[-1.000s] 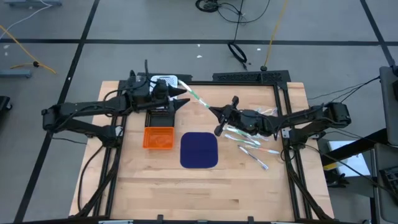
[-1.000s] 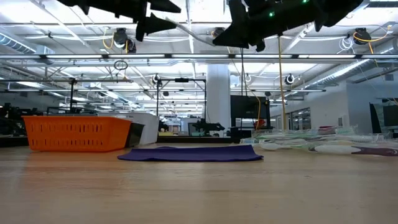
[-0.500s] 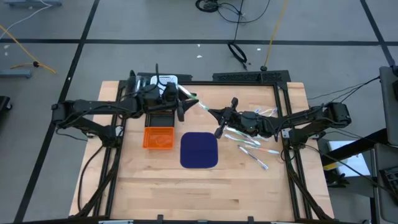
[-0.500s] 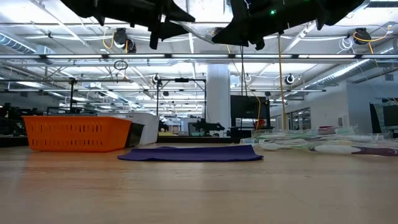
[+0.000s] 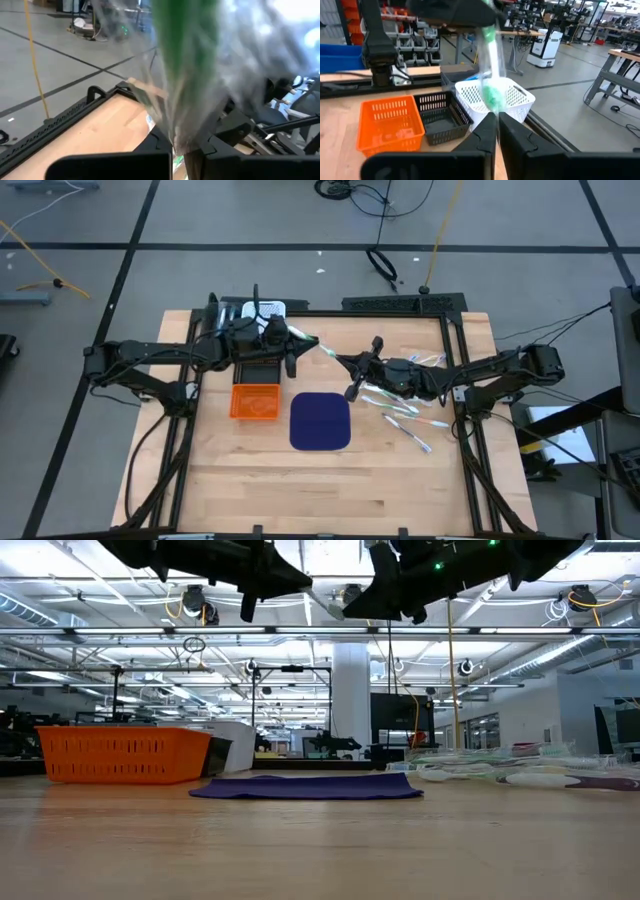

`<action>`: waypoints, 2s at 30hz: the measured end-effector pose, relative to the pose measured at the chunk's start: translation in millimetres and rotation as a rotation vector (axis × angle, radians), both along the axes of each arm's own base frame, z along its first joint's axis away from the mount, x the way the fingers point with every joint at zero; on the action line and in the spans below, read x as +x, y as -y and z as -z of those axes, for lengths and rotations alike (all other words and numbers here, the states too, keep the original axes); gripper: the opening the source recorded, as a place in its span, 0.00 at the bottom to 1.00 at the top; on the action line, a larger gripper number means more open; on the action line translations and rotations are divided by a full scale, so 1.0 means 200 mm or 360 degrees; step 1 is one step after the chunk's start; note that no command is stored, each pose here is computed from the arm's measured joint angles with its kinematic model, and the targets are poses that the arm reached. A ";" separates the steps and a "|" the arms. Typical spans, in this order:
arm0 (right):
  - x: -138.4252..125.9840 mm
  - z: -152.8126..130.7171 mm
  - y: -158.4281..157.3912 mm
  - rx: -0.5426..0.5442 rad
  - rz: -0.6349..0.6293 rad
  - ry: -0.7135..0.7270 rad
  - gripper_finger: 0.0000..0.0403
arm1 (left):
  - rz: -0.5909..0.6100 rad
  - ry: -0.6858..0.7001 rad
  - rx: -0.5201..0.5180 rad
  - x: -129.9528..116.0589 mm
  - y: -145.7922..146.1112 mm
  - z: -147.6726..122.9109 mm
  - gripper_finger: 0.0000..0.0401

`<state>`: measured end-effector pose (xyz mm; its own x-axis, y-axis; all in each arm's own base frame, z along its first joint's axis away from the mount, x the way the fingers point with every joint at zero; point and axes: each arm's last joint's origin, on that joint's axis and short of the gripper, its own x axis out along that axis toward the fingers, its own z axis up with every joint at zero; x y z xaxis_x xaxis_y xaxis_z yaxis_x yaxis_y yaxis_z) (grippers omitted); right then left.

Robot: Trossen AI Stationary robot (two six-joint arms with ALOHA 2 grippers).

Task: Pick & Place Toothbrushes
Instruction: Put the green toothbrush into the white bin

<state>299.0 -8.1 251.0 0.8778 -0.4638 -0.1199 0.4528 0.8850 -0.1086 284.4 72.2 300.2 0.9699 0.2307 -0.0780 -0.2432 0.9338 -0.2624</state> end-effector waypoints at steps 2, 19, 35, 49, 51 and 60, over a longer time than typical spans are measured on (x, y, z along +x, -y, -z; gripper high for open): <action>0.00 0.01 0.01 0.0001 0.0005 -0.0036 0.07 | -0.0022 -0.0018 0.0003 -0.01 0.00 0.00 0.01; -0.03 0.10 0.04 0.0153 0.0069 -0.0287 0.31 | -0.0762 -0.0706 -0.0110 -0.34 -0.11 0.05 0.01; -0.03 0.11 0.03 0.0156 0.0066 -0.0290 0.30 | -0.0946 -0.1010 -0.0389 -0.47 -0.24 0.15 0.01; -0.03 0.11 0.03 0.0156 0.0066 -0.0291 0.29 | -0.1041 -0.1245 -0.0524 -0.49 -0.41 0.25 0.01; -0.03 0.11 0.04 0.0156 0.0067 -0.0290 0.29 | -0.1044 -0.1308 -0.0540 -0.50 -0.43 0.24 0.01; -0.03 0.11 0.04 0.0156 0.0066 -0.0291 0.29 | -0.0984 -0.1555 -0.0578 -0.43 -0.48 0.31 0.01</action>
